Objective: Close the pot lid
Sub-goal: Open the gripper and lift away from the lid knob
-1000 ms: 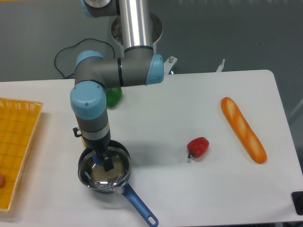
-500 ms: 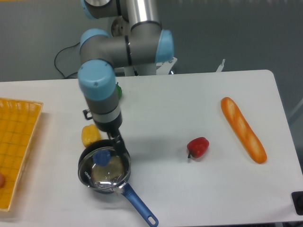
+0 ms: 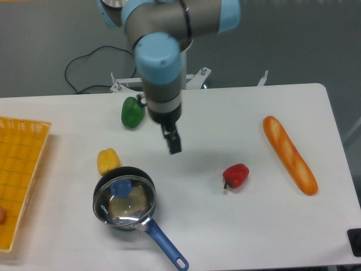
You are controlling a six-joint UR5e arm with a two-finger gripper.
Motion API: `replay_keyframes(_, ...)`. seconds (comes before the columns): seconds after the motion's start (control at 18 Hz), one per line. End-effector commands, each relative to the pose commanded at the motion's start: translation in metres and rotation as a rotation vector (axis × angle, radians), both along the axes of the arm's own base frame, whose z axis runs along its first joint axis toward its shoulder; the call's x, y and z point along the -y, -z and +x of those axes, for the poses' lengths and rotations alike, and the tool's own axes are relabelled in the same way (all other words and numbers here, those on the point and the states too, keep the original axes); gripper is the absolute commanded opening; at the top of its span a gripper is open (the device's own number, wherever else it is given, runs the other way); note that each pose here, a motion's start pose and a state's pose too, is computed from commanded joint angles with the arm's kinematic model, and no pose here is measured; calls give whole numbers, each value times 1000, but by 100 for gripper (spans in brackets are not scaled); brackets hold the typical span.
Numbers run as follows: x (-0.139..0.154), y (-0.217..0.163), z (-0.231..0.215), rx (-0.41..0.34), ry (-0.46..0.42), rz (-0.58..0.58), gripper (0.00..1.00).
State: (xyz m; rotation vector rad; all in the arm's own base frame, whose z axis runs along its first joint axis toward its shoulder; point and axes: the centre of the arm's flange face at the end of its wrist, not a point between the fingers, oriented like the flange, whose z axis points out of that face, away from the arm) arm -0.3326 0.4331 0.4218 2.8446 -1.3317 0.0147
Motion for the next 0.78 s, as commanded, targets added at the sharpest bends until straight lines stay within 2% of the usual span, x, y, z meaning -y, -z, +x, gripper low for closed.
replay_keyframes(0.17,26,-8,-20,33,60,-20,100)
replay_keyframes(0.28,34,-15,-23,27,100,-14,100)
replay_keyframes(0.5,31,-38,-18,-13,103,6,100)
replay_keyframes(0.78,32,-38,-16,-17,101,8,100)
